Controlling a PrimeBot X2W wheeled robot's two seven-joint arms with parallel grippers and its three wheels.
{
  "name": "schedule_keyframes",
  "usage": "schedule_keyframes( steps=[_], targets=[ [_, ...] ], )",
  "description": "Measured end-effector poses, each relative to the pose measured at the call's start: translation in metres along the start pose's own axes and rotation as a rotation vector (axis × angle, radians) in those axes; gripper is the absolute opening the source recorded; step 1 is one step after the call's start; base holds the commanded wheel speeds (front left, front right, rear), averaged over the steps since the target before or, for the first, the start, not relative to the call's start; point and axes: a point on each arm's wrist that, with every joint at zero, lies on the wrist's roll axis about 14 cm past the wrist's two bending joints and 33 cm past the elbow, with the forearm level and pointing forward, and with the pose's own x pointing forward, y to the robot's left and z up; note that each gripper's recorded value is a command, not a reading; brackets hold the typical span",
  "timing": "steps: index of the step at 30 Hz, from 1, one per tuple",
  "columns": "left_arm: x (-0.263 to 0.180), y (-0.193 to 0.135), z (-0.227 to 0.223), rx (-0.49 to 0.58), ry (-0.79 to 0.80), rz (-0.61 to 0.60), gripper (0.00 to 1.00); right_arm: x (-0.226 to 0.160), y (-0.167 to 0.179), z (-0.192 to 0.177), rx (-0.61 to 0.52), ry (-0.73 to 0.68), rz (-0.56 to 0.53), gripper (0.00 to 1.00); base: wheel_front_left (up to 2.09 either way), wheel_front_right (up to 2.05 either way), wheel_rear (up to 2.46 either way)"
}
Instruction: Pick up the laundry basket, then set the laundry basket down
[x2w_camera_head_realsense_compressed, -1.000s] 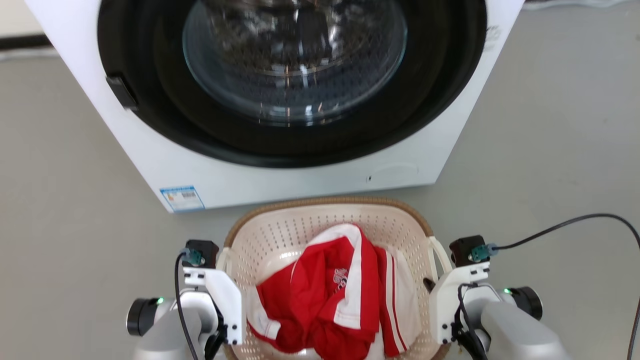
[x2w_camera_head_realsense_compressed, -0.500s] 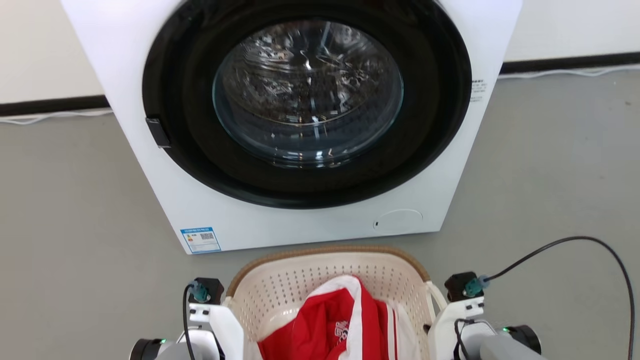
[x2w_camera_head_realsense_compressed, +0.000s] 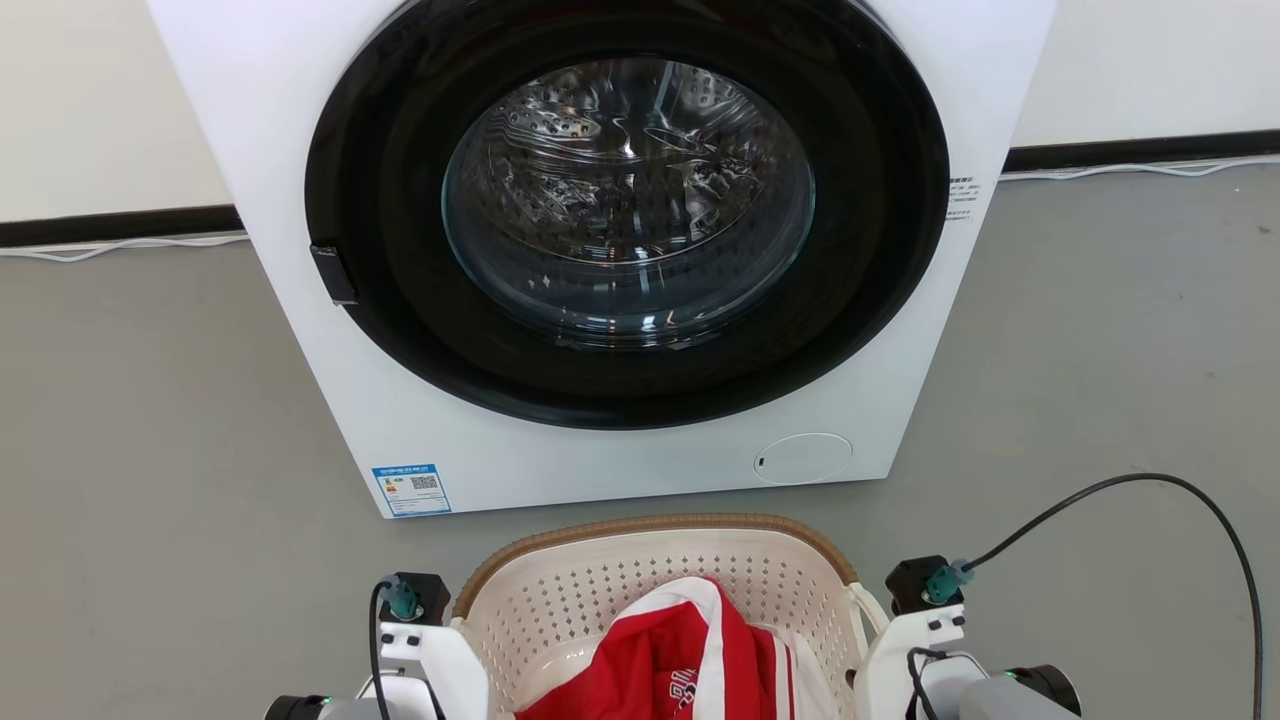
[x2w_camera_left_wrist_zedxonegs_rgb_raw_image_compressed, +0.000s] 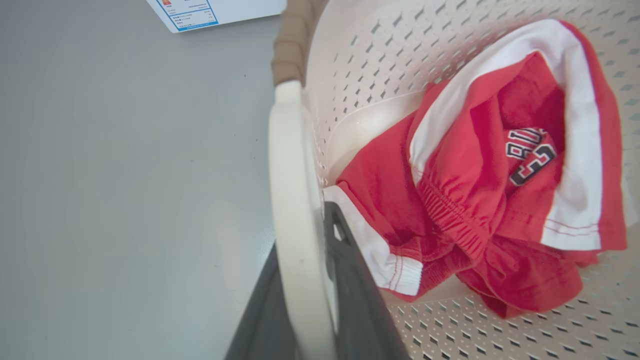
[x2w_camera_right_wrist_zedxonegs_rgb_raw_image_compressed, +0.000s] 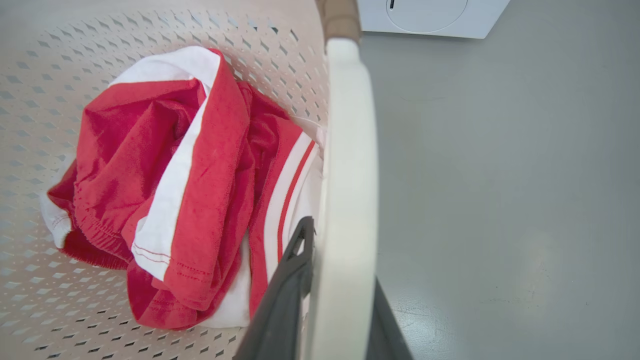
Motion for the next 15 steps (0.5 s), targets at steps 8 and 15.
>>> schedule_keyframes(
  steps=[8,15],
  targets=[
    [-0.0003,-0.0005,-0.0035,0.008,0.008,-0.001,0.00,-0.0003,0.0016,-0.0033,0.004,0.010,0.006,0.00,0.00,0.00,0.00],
    [-0.0003,0.0013,-0.0068,0.007,0.015,0.002,0.00,0.0012,0.0043,-0.0057,0.011,0.020,0.016,0.00,0.00,0.00,0.00]
  ],
)
